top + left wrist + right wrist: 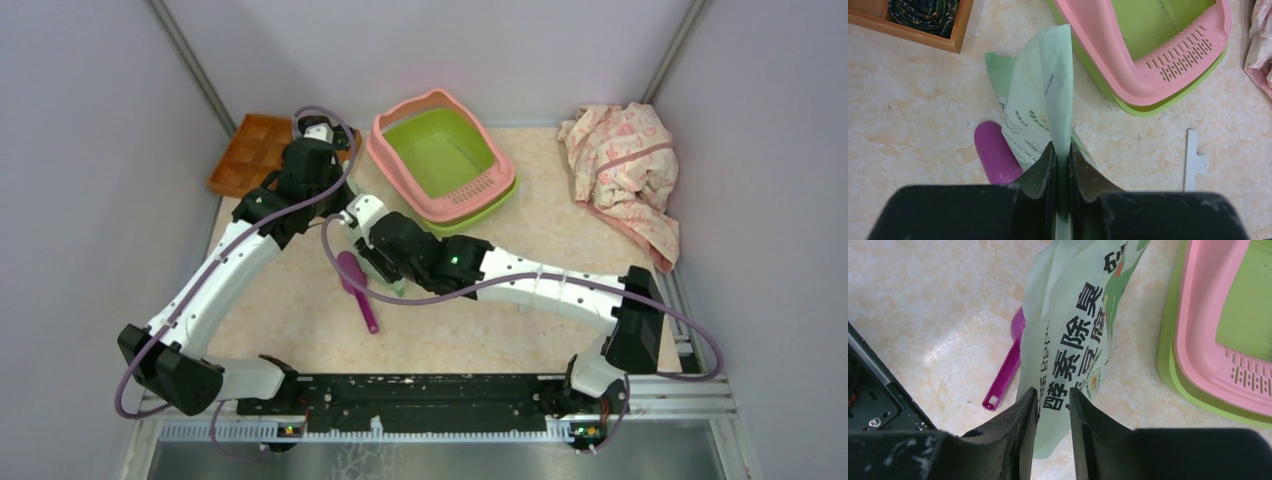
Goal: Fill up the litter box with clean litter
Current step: Open the cat litter bag at the center of the board.
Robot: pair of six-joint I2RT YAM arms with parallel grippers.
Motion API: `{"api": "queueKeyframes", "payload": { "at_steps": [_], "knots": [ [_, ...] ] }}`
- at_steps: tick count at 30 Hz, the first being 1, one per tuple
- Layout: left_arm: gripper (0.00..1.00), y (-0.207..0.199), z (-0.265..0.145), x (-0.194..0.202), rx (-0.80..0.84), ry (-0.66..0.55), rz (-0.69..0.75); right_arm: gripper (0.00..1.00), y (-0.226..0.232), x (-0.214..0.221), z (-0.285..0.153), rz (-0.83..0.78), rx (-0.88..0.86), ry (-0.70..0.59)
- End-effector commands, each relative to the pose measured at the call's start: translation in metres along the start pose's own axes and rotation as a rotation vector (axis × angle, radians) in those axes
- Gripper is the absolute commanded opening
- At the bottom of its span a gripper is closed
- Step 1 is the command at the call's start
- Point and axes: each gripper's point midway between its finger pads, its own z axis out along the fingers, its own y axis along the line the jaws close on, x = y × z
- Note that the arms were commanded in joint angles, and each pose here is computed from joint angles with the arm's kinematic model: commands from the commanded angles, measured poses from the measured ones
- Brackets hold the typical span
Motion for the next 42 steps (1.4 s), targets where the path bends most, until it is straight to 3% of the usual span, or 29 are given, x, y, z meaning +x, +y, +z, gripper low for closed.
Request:
{"api": "queueKeyframes", "payload": {
  "at_steps": [1,7,10,13,14,19,21,25,34,42],
  "knots": [
    [0.12,-0.015,-0.018,-0.032,0.079,-0.118,-0.025,0.30,-0.001,-0.016,0.003,0.006,0.031,-0.025],
    [0.15,-0.015,-0.018,-0.032,0.081,-0.116,-0.023,0.29,-0.008,-0.019,0.011,0.000,0.088,-0.013],
    [0.17,-0.015,-0.019,-0.033,0.082,-0.114,-0.021,0.19,-0.026,-0.022,0.013,-0.009,0.203,0.010],
    [0.21,-0.014,-0.019,-0.034,0.082,-0.114,-0.019,0.01,-0.038,-0.025,0.015,-0.026,0.288,0.027],
    [0.22,-0.013,-0.019,-0.034,0.082,-0.114,-0.018,0.00,-0.039,-0.025,0.016,-0.032,0.299,0.032],
    [0.41,-0.007,-0.020,-0.037,0.066,-0.118,-0.017,0.00,-0.042,-0.029,0.015,-0.034,0.316,0.017],
    [0.63,-0.002,-0.022,-0.039,0.050,-0.123,-0.018,0.00,-0.043,-0.037,0.010,-0.021,0.304,-0.018],
    [0.79,0.012,-0.032,-0.049,0.021,-0.158,-0.041,0.00,-0.053,-0.057,0.001,0.018,0.285,-0.066],
    [0.81,0.015,-0.048,-0.047,0.043,-0.176,-0.059,0.00,-0.083,-0.111,-0.026,0.006,0.376,-0.201],
    [0.82,0.022,-0.051,-0.027,0.046,-0.151,-0.078,0.00,-0.080,-0.115,-0.014,-0.061,0.373,-0.204]
  ]
}}
